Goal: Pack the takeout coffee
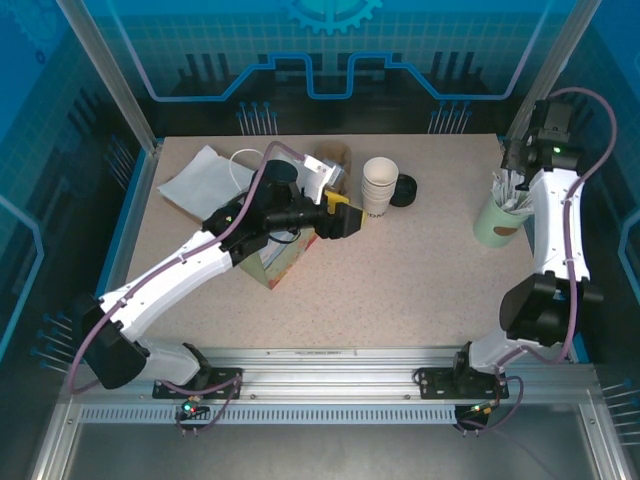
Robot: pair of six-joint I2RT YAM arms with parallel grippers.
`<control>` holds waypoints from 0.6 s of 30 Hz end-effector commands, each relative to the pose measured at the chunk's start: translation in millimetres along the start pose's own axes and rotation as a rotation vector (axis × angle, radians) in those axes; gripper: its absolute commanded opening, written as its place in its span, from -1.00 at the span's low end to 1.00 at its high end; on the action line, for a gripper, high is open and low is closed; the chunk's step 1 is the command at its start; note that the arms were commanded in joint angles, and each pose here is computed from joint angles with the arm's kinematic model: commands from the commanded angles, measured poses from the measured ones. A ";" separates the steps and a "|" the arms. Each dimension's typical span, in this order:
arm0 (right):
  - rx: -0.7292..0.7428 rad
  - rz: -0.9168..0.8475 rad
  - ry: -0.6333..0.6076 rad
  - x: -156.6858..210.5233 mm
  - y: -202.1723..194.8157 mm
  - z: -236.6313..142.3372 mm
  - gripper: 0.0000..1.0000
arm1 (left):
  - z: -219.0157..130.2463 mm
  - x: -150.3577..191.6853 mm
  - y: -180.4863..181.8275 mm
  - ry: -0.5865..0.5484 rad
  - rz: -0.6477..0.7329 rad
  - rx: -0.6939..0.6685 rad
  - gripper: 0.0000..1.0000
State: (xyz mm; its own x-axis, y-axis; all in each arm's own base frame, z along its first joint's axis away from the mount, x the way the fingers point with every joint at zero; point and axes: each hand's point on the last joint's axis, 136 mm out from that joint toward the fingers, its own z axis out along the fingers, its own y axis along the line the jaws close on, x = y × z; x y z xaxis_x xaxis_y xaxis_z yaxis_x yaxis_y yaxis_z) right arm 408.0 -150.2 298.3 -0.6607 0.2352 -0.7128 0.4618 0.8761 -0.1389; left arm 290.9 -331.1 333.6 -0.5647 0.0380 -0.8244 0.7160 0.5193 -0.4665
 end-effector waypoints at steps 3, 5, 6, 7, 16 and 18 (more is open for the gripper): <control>-0.062 -0.013 0.069 7.6 6.7 17.8 0.24 | 6.5 1.2 -0.3 -0.005 0.049 0.001 0.43; -0.071 -0.016 0.083 8.8 10.2 24.2 0.19 | 7.7 1.7 0.7 -0.002 0.049 -0.001 0.44; -0.078 -0.016 0.090 9.5 11.8 27.1 0.17 | 8.3 1.9 1.1 -0.001 0.049 -0.001 0.44; -0.086 -0.016 0.098 10.1 13.9 30.1 0.13 | 8.9 2.4 1.2 0.000 0.048 0.000 0.44; -0.081 -0.034 0.129 9.7 17.9 45.0 -0.19 | 11.9 5.8 3.5 0.013 0.056 -0.002 0.44; -0.071 -0.039 0.129 8.7 16.0 47.1 -0.25 | 11.6 6.3 3.7 0.015 0.058 -0.004 0.44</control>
State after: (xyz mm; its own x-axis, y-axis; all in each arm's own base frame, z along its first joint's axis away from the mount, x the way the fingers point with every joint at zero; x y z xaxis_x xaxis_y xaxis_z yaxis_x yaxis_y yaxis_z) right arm 437.9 -148.3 253.0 -0.7475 0.2477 -0.6163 0.3914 0.9139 -0.1075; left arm 294.4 -334.2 325.1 -0.5566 0.0635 -0.8284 0.7252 0.5237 -0.4471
